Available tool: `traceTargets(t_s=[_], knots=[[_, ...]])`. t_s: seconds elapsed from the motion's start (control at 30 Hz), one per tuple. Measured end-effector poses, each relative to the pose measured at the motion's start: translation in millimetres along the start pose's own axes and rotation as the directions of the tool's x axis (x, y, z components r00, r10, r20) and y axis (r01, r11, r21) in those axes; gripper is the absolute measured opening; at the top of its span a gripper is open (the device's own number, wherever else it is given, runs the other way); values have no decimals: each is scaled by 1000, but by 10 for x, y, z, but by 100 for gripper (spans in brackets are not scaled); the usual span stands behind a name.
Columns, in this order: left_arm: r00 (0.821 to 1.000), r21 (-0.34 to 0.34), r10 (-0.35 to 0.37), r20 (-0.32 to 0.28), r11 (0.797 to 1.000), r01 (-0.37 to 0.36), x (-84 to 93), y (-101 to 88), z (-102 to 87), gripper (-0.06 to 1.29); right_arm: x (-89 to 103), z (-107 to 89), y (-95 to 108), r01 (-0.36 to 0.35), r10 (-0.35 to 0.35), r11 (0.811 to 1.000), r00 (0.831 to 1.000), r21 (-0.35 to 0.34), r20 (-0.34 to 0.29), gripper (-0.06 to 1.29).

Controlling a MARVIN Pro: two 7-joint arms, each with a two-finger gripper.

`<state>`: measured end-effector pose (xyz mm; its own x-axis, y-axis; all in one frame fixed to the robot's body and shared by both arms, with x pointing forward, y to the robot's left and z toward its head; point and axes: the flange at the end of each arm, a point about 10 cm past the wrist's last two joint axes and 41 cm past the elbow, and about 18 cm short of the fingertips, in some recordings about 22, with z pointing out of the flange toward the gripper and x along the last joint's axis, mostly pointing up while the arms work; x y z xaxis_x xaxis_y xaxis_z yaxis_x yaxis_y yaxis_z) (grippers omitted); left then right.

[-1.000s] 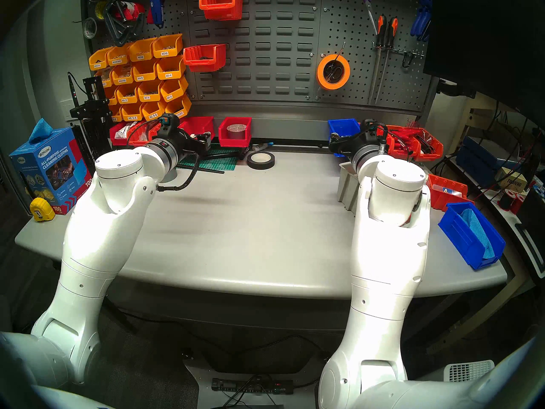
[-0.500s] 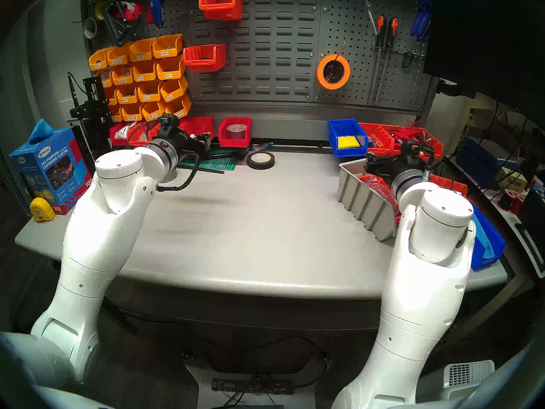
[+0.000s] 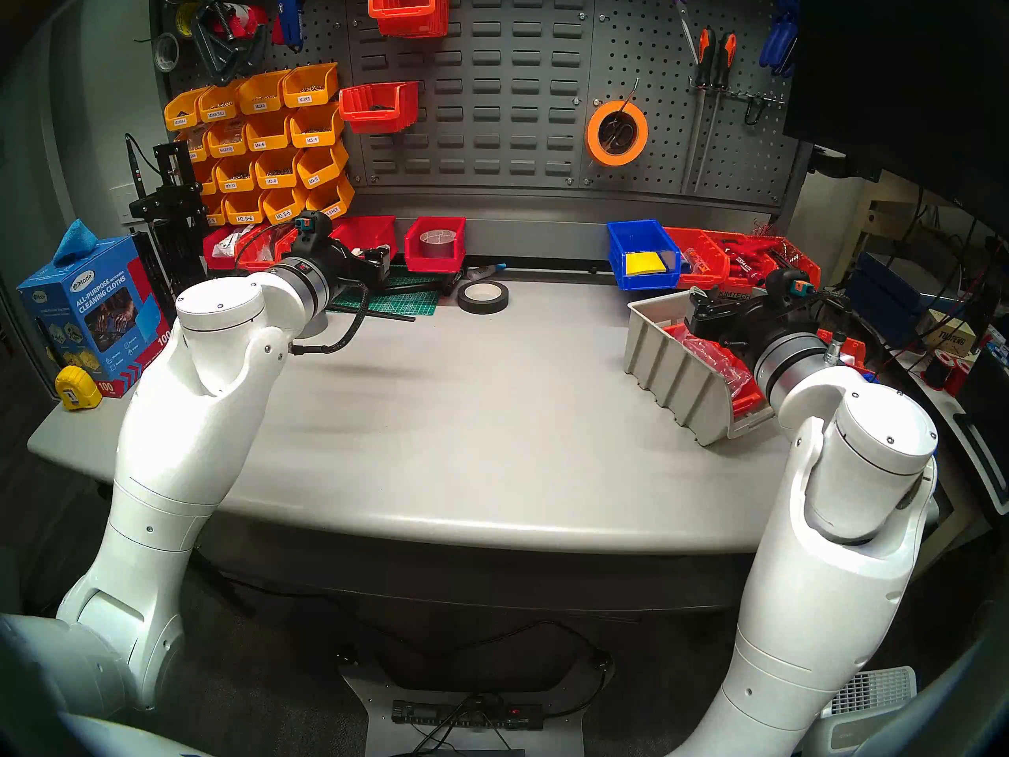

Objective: Hang all the unorganized tool boxes onto the wall

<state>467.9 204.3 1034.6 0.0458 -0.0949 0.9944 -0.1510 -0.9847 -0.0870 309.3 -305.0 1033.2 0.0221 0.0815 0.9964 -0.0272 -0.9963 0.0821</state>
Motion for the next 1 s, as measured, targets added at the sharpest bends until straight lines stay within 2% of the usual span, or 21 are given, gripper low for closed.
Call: traceTargets(t_s=[0.27,0.6,1.0], knots=[[1000,0,-1,1,1000,1,-1,0,0,123,-179,-132,-96,-23,18,995,998,99,52,121],[1000,0,-2,2,1000,2,-3,0,-1,124,-462,-301,-167,-75,49,978,990,197,134,121],[1000,0,-2,2,1000,2,-4,0,-1,123,-529,-502,-133,-65,37,960,993,272,108,121]])
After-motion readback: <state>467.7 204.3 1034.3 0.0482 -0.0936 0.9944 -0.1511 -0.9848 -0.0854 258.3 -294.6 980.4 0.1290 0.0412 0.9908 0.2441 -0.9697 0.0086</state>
